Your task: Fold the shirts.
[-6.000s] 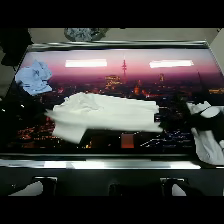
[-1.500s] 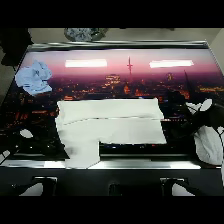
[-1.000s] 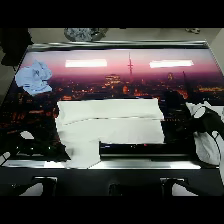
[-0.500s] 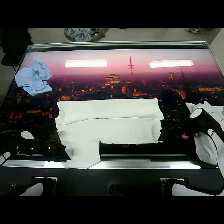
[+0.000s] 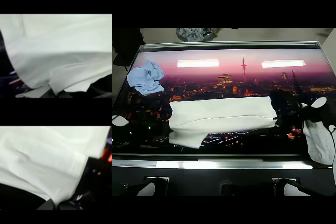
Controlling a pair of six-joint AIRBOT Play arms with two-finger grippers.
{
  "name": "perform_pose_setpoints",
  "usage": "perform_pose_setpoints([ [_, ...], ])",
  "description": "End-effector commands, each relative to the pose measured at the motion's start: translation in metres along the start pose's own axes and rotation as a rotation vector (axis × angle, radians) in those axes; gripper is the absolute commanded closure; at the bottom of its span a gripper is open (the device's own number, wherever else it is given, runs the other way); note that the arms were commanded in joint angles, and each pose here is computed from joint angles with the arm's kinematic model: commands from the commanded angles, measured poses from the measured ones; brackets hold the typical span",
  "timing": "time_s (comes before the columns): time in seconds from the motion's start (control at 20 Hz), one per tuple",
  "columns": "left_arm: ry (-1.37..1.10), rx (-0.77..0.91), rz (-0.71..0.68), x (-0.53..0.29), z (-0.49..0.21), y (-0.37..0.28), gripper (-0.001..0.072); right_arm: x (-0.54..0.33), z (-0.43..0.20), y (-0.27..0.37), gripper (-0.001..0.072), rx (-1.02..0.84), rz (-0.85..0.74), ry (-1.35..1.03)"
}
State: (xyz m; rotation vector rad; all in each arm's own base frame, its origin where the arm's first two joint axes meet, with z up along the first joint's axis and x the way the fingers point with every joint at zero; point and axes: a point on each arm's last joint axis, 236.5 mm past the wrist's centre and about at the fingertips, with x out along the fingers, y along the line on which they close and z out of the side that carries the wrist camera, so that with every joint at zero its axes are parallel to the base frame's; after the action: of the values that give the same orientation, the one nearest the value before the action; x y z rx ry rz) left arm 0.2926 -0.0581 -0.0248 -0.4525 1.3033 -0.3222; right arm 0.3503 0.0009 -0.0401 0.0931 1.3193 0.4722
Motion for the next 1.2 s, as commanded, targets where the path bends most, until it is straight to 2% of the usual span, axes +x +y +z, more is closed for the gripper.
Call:
perform_pose_setpoints([
  [0.0, -0.123, -0.013, -0.046, -0.017, 0.065, -0.016, 0.0667, -0.021, 0.067, -0.002, 0.0675, -0.056, -0.050, -0.139],
  [0.15, -0.131, -0.044, -0.073, -0.006, 0.112, -0.011, 0.0667, -0.011, 0.123, -0.013, 0.0674, -0.056, -0.090, -0.209],
  [0.3, -0.115, -0.103, -0.077, 0.011, 0.144, 0.002, 0.0667, 0.012, 0.150, -0.026, 0.0674, -0.008, -0.075, -0.212],
  [0.7, 0.009, -0.169, -0.086, 0.078, 0.146, 0.026, 0.0654, 0.078, 0.134, -0.045, 0.0667, 0.057, -0.037, -0.110],
  [0.75, 0.010, -0.174, -0.090, 0.079, 0.146, 0.025, 0.0511, 0.078, 0.133, -0.045, 0.0612, 0.056, -0.036, -0.108],
  [0.8, 0.018, -0.168, -0.096, 0.076, 0.146, 0.023, 0.0246, 0.072, 0.134, -0.044, 0.0399, 0.049, -0.038, -0.113],
  [0.85, 0.027, -0.163, -0.105, 0.069, 0.147, 0.022, 0.0094, 0.062, 0.135, -0.044, -0.0007, 0.018, -0.041, -0.121],
  [0.95, 0.047, -0.157, -0.127, 0.050, 0.149, 0.021, 0.0101, 0.038, 0.131, -0.053, 0.0000, -0.008, -0.059, -0.131],
  [1.15, 0.028, -0.129, -0.140, 0.019, 0.153, 0.013, 0.0103, 0.036, 0.114, -0.073, 0.0002, 0.170, 0.048, -0.137],
])
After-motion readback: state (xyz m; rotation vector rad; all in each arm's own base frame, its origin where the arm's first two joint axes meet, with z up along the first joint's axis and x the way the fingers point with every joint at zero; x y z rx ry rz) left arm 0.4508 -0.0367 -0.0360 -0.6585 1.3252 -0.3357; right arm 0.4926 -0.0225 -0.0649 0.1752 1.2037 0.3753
